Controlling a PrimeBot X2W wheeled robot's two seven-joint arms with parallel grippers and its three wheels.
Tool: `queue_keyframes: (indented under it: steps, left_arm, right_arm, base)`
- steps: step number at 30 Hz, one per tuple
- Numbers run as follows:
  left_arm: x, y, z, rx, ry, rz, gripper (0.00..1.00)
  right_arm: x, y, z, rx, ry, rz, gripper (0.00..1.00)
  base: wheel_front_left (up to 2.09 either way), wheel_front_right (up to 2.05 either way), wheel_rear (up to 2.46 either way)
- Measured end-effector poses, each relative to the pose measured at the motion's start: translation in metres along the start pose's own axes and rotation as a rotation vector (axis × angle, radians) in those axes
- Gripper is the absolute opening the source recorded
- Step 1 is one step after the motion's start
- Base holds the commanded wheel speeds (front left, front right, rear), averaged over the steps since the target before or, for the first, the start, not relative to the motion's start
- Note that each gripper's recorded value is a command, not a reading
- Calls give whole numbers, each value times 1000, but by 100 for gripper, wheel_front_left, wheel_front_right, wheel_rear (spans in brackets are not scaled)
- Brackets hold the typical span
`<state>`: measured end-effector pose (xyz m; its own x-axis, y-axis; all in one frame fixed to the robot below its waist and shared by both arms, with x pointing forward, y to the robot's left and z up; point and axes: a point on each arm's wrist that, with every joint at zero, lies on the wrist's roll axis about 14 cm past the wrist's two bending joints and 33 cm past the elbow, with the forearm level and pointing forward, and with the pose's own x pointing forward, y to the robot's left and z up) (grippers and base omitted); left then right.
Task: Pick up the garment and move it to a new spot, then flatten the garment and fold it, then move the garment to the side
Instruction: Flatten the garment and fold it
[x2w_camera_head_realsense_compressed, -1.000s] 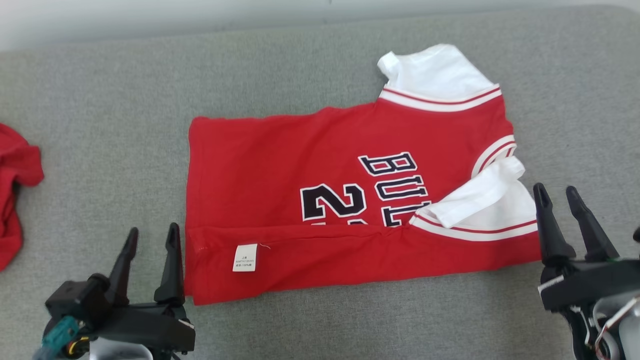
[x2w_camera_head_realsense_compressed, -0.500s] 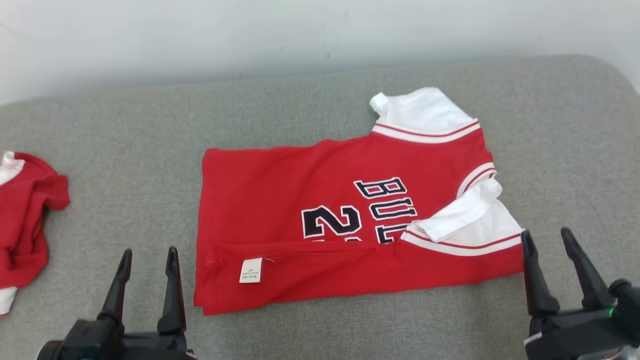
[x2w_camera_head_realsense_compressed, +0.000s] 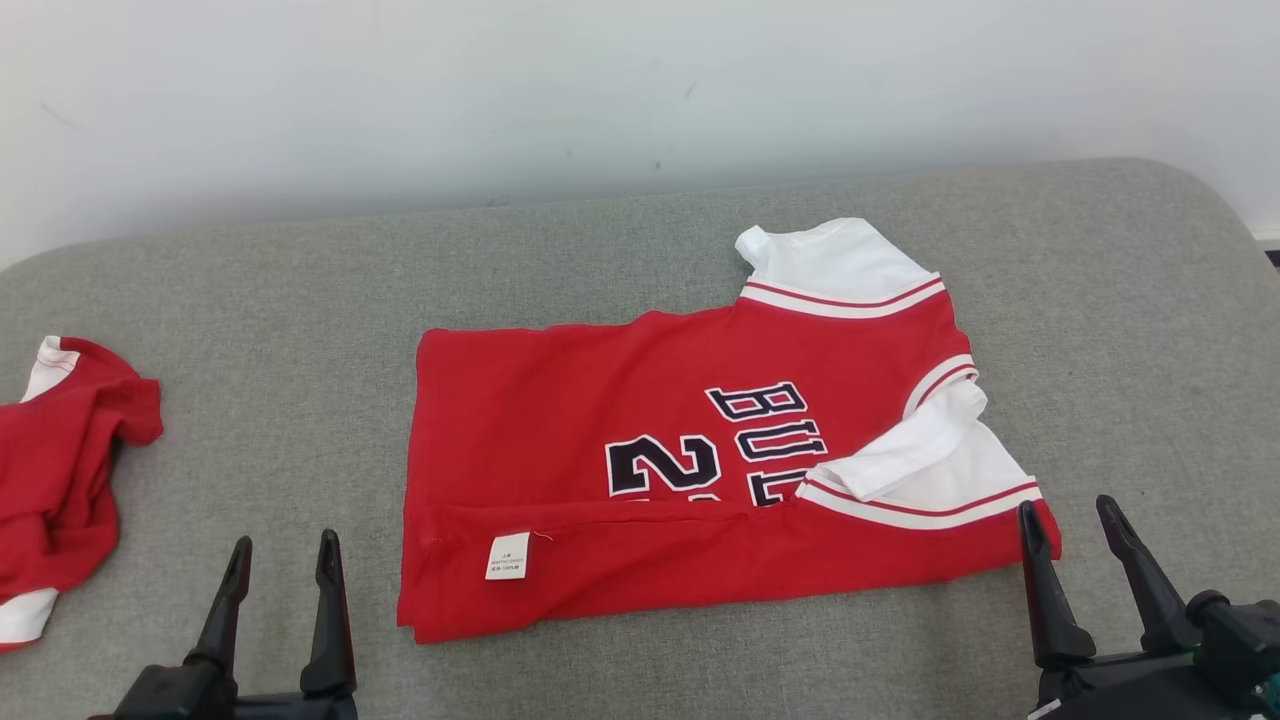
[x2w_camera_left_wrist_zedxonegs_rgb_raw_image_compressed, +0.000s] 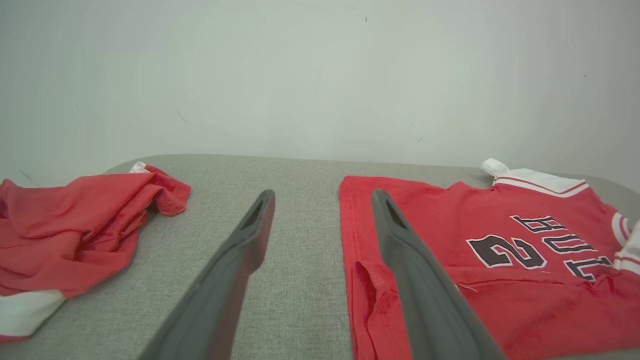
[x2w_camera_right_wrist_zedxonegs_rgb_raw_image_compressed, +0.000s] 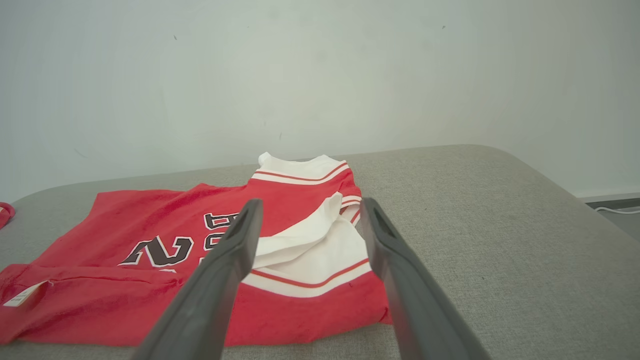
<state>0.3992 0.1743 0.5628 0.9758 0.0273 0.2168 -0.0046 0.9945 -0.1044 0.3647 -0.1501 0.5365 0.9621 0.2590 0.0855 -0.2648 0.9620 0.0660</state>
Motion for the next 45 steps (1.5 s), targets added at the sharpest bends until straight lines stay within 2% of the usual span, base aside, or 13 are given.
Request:
queue_keyframes:
  steps: [11,17,20,27,40,41,43,44,45]
  left_arm:
    - [-2,-2,-4,31,8,-12,100]
    - [5,-15,-10,36,31,-63,100]
    - [9,-28,-31,18,113,-108,100]
    - [9,-33,-81,-39,271,-111,100]
    - [8,-30,-141,-117,466,-89,100]
    - [8,-31,-142,-126,472,-93,66]
    - [9,-34,-145,-144,487,-98,22]
    - [8,-33,-146,-158,494,-93,8]
    - [8,-34,-147,-168,502,-94,8]
  right_arm:
    - [2,3,-7,-4,24,11,100]
    - [7,-7,-16,-26,69,2,100]
    - [10,-22,-35,-49,140,-16,100]
    - [12,-48,-77,-41,270,-61,100]
    - [29,-56,-121,0,376,-53,100]
    - [28,-56,-123,4,384,-53,100]
    - [28,-56,-127,15,400,-53,100]
    - [28,-56,-129,17,406,-54,88]
    - [28,-56,-130,20,408,-54,88]
  base:
    - [0,0,0]
    - [0,0,0]
    - [0,0,0]
    - [0,0,0]
    - [0,0,0]
    - [0,0,0]
    - [0,0,0]
    - [0,0,0]
    - [0,0,0]
